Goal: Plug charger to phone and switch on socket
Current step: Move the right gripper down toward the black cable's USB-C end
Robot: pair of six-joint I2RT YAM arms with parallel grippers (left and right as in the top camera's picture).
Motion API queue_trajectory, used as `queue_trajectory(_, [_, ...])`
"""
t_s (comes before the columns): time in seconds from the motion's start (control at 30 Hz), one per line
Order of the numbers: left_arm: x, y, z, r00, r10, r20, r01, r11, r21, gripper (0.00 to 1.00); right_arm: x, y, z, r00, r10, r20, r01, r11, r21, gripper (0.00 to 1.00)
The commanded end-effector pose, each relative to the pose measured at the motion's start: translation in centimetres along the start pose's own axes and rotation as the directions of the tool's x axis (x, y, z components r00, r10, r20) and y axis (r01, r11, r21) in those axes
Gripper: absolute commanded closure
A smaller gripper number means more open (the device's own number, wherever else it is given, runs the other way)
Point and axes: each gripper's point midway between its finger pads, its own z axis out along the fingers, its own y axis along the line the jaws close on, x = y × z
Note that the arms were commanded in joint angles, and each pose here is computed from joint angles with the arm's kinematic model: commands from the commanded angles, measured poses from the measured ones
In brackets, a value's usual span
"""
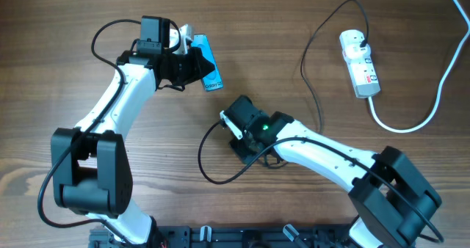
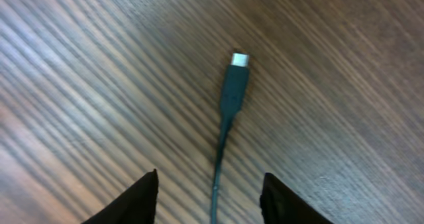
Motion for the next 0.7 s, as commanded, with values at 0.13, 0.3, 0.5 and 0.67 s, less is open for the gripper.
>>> queue_trajectory(0.13, [-0.2, 0.4, 0.1, 1.000, -0.012, 0.007, 0.012, 1.000, -0.009, 0.96, 0.5, -2.3, 1.1, 0.999, -0.029, -0.038, 0.033, 0.992, 0.125, 0.75])
queue_trajectory(0.3, [-0.2, 0.4, 0.1, 1.000, -0.012, 0.007, 0.013, 1.000, -0.009, 0.96, 1.0, -2.1, 1.4, 0.999, -0.032, -0.044, 0.037, 0.993, 0.115, 0.85])
queue_trajectory(0.5, [-0.2, 0.4, 0.1, 1.000, -0.013, 0.006, 0.013, 1.000, -0.009, 0.96, 1.2, -1.4, 2.0, 0.995, -0.093, -0.032, 0.095, 0.993, 0.067, 0.71])
queue_trajectory(0.67, [-0.2, 0.4, 0.1, 1.000, -0.013, 0.006, 0.013, 1.000, -0.009, 0.96, 1.4, -1.2, 2.4, 0.994, -0.108, -0.023, 0.109, 0.993, 0.052, 0.64])
